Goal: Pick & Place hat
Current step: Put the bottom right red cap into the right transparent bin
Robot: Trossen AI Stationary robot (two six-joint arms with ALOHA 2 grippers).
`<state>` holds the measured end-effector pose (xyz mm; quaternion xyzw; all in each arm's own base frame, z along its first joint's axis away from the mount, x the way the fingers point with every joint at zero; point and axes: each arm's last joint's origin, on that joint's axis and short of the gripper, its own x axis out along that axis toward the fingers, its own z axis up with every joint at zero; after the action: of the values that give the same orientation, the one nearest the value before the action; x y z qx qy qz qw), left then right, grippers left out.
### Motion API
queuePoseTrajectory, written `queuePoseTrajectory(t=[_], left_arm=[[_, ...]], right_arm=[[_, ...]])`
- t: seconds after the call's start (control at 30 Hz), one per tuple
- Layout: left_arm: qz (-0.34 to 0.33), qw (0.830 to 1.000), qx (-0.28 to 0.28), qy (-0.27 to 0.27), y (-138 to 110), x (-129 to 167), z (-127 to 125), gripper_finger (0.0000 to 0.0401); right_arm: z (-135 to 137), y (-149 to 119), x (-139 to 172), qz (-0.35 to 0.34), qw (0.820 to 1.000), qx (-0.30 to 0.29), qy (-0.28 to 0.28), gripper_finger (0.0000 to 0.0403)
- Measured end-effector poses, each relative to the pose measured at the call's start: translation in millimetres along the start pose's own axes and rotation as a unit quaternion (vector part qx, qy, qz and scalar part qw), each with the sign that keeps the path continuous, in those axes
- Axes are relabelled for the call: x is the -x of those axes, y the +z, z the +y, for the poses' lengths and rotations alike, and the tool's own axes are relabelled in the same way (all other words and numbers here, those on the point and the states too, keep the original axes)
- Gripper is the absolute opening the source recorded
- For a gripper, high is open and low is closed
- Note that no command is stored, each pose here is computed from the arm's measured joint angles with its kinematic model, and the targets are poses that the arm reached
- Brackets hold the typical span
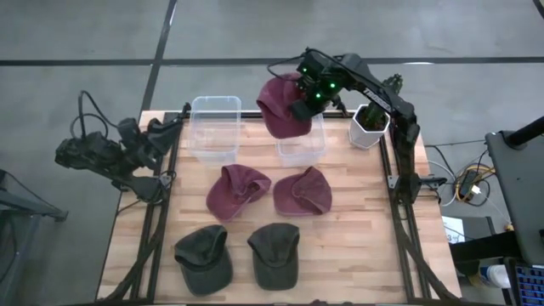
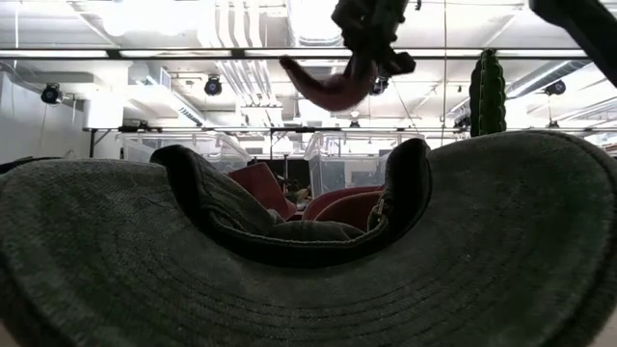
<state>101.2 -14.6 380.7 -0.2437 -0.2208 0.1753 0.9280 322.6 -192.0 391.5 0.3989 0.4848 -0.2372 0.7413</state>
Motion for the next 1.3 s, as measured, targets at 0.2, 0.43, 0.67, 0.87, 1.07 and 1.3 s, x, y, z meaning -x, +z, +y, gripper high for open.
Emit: queuePoseTrajectory(t=[0.2,0.43,0.67,0.87,1.07,1.3], left_arm=[[-0.001,1.000,0.001,0.000,0.1,-0.1,0.0,0.0098],[-0.001,1.000,0.001,0.000,0.1,-0.1,0.0,0.0098],[-0.001,1.000,0.002,0.000,0.2,0.0,0.0,0.0098],[-0.001,1.000,0.000,0.000,0.3,0.0,0.0,0.0098],[-0.001,1.000,-0.001,0.000,0.2,0.0,0.0,0.0098],[-0.001,1.000,-0.001,0.000,0.2,0.1,0.0,0.0098]], right_arm=[[-15.8,9.5,-9.8,0.014,0.999,-0.024,-0.018,0.0013],[-37.2,11.3,-14.4,0.031,0.996,-0.078,-0.032,0.0013],[-46.8,4.8,-38.5,0.090,0.991,-0.098,-0.032,0.0013],[-55.8,-0.3,-57.8,0.126,0.985,-0.109,-0.050,0.0013],[-58.0,-0.9,-65.2,0.130,0.985,-0.105,-0.052,0.0014],[-57.2,2.5,-70.0,0.118,0.987,-0.107,-0.030,0.0084]])
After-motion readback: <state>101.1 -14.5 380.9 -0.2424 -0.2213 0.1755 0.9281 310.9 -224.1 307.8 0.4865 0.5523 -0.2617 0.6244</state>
